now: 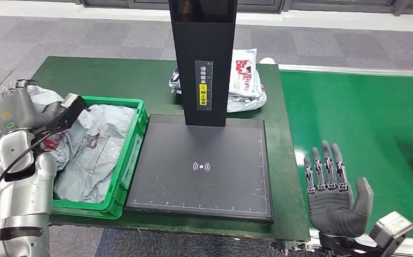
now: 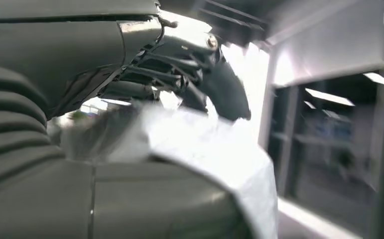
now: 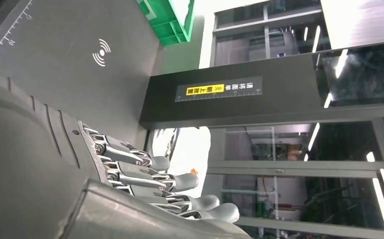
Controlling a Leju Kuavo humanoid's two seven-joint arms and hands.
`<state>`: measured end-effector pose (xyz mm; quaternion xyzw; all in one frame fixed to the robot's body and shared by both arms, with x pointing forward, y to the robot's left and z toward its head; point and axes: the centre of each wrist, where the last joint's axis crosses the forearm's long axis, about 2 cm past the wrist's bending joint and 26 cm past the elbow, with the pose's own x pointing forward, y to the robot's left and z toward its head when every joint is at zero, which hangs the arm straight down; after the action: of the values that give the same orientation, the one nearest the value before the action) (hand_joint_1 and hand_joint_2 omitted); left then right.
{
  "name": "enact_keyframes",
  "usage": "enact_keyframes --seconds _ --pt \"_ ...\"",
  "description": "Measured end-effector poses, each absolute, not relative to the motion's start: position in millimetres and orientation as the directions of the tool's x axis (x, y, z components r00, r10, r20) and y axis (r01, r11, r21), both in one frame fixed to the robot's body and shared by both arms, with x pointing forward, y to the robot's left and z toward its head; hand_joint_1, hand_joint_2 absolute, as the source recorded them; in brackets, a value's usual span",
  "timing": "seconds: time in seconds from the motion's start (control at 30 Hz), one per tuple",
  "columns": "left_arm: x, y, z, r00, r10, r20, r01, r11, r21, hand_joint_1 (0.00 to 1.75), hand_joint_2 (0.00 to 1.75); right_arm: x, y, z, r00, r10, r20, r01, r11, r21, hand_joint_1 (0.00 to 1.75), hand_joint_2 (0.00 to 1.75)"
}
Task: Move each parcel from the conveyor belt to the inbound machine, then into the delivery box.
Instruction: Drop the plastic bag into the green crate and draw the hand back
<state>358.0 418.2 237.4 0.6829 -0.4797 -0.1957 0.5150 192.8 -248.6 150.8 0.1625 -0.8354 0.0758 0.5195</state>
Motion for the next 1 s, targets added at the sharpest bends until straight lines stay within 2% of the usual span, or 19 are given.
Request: enact_keyframes --seconds 0.27,0.43,0.57,0.77,0.9,1.0 --pt "367 388 222 0.236 -0.914 0.329 -0.317 0.247 0.916 0.0 0.0 193 -250 150 -0.407 -0.204 0.89 -0.355 0.933 0.051 0.0 0.0" --pt "371 375 211 -0.025 -0.868 0.497 -0.122 0.496 0.86 0.0 0.0 192 -253 150 -0.409 -0.205 0.889 -0.352 0.935 0.054 0.0 0.0" --pt "372 369 203 -0.128 -0.818 0.56 0.006 0.564 0.825 0.0 0.0 193 -256 149 -0.409 -0.208 0.889 -0.342 0.938 0.062 0.0 0.0" --pt "373 358 185 -0.286 -0.65 0.704 0.285 0.644 0.71 0.0 0.0 200 -258 147 -0.401 -0.235 0.886 -0.338 0.936 0.095 0.0 0.0" --pt "373 356 179 -0.299 -0.584 0.755 0.343 0.672 0.656 0.0 0.0 203 -259 146 -0.39 -0.233 0.891 -0.332 0.938 0.1 0.0 0.0" --pt "375 354 178 -0.276 -0.567 0.776 0.296 0.718 0.63 0.0 0.0 202 -259 145 -0.381 -0.226 0.896 -0.319 0.942 0.102 0.0 0.0"
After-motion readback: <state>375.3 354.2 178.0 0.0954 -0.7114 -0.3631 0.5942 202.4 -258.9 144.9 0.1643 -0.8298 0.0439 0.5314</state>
